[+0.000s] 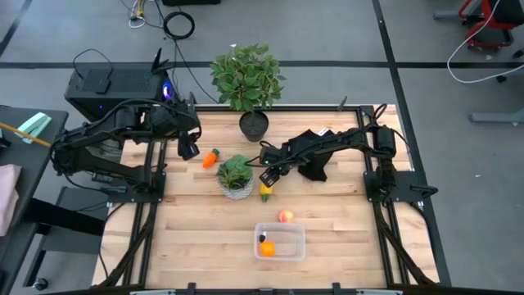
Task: Pick and placing Produce into tupperware
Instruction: Put the strawberry in the transparent bin
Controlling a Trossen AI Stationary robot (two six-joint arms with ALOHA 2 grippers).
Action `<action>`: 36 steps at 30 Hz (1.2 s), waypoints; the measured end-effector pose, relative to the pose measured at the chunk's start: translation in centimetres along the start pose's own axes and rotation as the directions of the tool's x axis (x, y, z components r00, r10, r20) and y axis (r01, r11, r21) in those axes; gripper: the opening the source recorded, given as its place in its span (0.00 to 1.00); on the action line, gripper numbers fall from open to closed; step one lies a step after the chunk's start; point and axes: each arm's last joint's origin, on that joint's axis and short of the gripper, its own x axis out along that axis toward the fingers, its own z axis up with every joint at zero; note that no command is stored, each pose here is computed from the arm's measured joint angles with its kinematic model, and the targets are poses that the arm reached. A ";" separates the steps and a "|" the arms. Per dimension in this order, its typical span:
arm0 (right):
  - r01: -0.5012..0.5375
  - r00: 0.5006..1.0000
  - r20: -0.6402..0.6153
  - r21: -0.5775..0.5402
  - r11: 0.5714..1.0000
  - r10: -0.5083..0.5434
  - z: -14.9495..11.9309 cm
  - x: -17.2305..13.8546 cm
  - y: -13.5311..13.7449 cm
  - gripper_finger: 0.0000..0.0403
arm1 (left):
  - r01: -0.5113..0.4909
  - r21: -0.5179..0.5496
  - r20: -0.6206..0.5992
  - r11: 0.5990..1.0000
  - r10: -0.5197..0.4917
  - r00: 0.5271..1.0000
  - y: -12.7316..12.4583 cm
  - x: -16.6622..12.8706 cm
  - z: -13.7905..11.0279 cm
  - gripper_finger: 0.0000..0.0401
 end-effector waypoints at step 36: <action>-0.470 0.880 -0.053 -0.231 0.852 0.471 -8.4 -15.0 7.0 0.36 | 0.000 -0.001 0.000 1.000 0.000 1.000 0.0 0.0 0.0 0.43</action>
